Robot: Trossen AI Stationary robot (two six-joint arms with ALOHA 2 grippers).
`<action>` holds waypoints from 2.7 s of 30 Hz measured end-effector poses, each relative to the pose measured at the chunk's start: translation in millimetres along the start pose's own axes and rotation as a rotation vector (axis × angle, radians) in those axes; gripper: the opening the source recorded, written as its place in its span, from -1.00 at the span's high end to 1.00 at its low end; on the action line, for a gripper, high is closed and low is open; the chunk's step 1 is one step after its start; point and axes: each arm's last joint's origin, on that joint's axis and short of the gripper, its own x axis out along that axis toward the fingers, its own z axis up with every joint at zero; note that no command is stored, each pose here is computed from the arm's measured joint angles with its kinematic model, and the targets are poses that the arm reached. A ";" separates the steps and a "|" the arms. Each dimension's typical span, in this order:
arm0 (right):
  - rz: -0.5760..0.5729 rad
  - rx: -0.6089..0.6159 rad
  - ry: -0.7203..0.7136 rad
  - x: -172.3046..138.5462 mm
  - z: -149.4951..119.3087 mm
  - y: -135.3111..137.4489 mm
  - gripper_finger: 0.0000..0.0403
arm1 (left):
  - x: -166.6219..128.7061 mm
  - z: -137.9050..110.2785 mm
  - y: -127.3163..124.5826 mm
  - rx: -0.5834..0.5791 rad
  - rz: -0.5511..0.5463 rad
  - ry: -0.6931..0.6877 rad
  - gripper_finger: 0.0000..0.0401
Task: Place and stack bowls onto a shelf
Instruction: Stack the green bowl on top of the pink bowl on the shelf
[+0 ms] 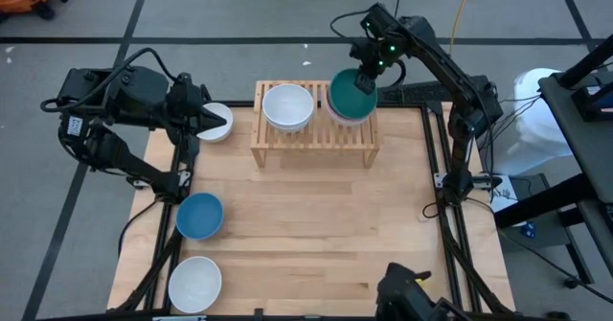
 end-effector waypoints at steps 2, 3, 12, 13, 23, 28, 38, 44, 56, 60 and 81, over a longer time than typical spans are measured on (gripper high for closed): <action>0.027 -0.017 0.016 4.1 -0.4 0.0 1.00 | 0.0 0.0 0.0 -0.003 0.000 0.000 0.98; 0.030 -0.019 0.018 5.6 -0.2 -0.4 1.00 | 0.0 0.0 0.0 -0.006 0.000 0.000 0.98; 0.031 -0.011 0.021 11.4 1.0 -2.4 0.94 | 0.0 0.0 0.0 -0.033 0.000 0.000 0.98; 0.030 -0.009 0.022 11.6 1.1 -2.6 0.91 | -0.1 0.0 0.1 -0.038 0.000 0.000 0.98; 0.016 -0.025 -0.020 -2.9 2.0 9.8 0.56 | 0.0 0.0 0.0 -0.042 0.000 0.000 0.98; 0.010 -0.056 -0.062 -21.1 0.2 23.6 0.44 | -0.1 0.0 0.1 -0.042 0.000 0.000 0.98; -0.016 -0.152 -0.184 -71.4 -12.0 54.8 0.41 | 10.0 9.7 2.2 0.013 0.132 -0.049 0.98; -0.047 -0.230 -0.313 -118.3 -30.9 81.2 0.47 | 46.0 32.0 4.9 0.087 0.222 -0.077 0.98; -0.073 -0.250 -0.536 -192.0 -79.4 120.1 0.54 | 145.4 94.9 51.8 0.017 0.330 -0.350 0.98; -0.084 -0.260 -0.576 -205.8 -92.5 125.9 0.70 | 189.9 108.8 69.2 0.018 0.234 -0.439 0.98; -0.089 -0.322 -0.520 -211.8 -110.8 131.1 1.00 | 355.2 102.3 130.4 -0.081 0.302 -0.598 0.99</action>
